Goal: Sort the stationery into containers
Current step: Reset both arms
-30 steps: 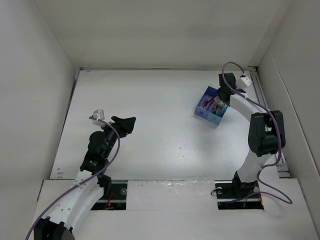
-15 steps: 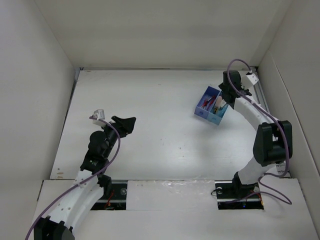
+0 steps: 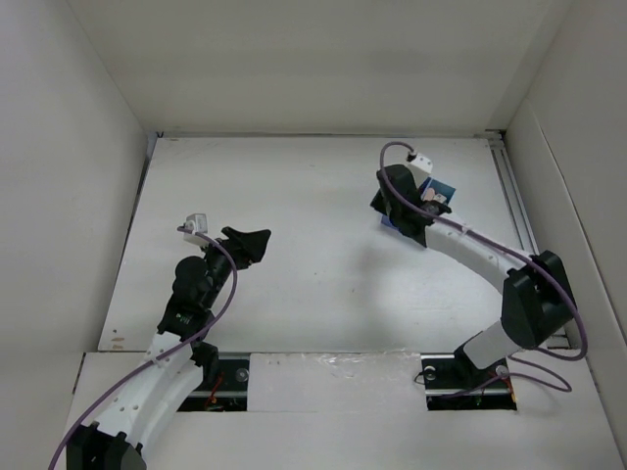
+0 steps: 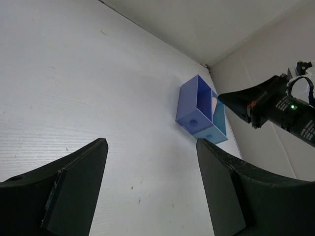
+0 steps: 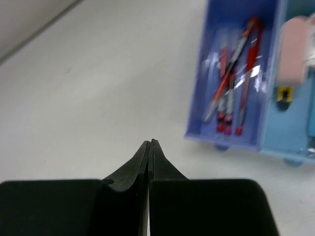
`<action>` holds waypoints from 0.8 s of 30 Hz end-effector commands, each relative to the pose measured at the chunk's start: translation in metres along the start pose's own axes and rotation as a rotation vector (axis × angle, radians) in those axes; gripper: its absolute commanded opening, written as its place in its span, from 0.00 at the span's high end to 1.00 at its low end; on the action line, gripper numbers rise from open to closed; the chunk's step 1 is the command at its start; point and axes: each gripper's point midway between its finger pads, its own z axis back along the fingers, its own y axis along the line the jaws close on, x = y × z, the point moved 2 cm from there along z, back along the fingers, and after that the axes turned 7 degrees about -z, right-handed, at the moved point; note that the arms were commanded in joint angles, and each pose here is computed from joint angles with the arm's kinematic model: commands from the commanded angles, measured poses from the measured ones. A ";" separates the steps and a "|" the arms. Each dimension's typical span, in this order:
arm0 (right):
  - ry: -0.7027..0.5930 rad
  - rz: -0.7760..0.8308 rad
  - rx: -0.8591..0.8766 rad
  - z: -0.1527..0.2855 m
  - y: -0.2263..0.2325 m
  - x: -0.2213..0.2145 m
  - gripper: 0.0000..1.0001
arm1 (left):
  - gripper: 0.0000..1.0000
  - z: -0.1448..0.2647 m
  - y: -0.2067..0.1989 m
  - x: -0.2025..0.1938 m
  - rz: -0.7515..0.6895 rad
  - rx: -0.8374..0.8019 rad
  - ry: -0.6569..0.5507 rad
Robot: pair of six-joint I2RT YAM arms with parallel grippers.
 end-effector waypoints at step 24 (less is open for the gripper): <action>-0.343 -0.226 0.307 0.178 0.012 0.035 0.20 | 0.02 -0.015 -0.016 0.005 0.044 -0.099 -0.031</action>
